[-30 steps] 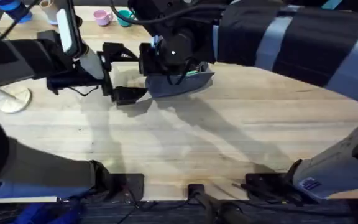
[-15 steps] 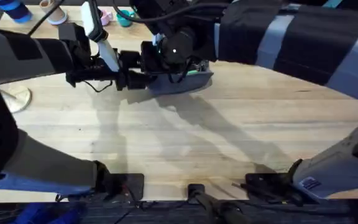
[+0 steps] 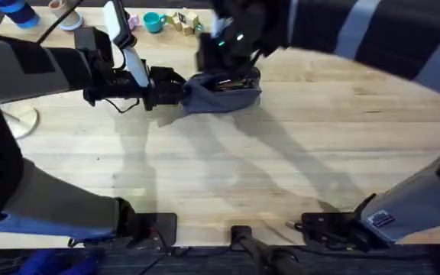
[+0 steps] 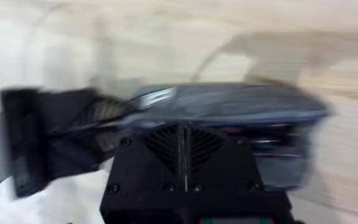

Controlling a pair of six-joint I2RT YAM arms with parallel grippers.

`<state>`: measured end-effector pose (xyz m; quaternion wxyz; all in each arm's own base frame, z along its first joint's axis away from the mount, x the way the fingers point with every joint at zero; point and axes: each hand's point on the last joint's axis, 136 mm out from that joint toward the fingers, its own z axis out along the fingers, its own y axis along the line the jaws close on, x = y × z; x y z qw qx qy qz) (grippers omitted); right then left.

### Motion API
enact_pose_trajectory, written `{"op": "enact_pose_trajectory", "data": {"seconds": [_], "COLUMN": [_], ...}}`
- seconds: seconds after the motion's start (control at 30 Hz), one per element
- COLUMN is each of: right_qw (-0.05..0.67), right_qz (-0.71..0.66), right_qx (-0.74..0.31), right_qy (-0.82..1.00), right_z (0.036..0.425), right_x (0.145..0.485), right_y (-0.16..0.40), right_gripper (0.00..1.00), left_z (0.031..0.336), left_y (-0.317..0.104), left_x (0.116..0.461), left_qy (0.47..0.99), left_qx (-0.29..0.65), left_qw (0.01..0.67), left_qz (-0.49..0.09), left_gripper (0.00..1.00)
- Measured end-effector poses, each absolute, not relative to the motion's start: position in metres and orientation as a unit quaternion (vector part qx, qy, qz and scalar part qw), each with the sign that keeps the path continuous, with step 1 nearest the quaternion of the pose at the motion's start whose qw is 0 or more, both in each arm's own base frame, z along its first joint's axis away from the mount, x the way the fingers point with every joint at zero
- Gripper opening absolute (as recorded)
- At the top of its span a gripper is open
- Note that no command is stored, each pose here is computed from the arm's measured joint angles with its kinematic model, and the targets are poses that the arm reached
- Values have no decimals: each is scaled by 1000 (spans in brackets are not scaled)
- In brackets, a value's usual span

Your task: Unzip the bag, pick up the pens from the table one at a time and place them inside, then zip the bag closed.

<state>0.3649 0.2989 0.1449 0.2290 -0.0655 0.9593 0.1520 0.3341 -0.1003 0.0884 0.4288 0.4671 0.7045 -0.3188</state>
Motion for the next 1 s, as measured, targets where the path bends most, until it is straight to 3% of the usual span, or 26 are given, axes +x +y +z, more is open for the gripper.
{"op": "enact_pose_trajectory", "data": {"seconds": [0.2,0.37,0.6,0.8,0.83,0.87,1.0], "right_qw": [228,227,234,281,291,299,316], "right_qz": [104,103,109,140,148,155,190], "right_qx": [-29,-23,-43,-83,-90,-98,-134], "right_qy": [968,968,965,946,941,937,920], "right_z": [140,140,148,199,211,220,249], "right_x": [399,413,414,393,387,382,359], "right_y": [229,203,199,223,228,233,258], "right_gripper": [31,30,34,32,67,181,763], "left_z": [85,85,85,85,85,85,85], "left_y": [-99,-99,-99,-99,-99,-99,-99], "left_x": [334,334,334,334,334,334,334], "left_qy": [709,710,710,710,710,710,710], "left_qx": [466,465,465,465,465,465,465], "left_qw": [424,424,423,423,423,423,423], "left_qz": [-316,-317,-317,-317,-317,-317,-317], "left_gripper": [46,46,46,46,46,46,46]}}
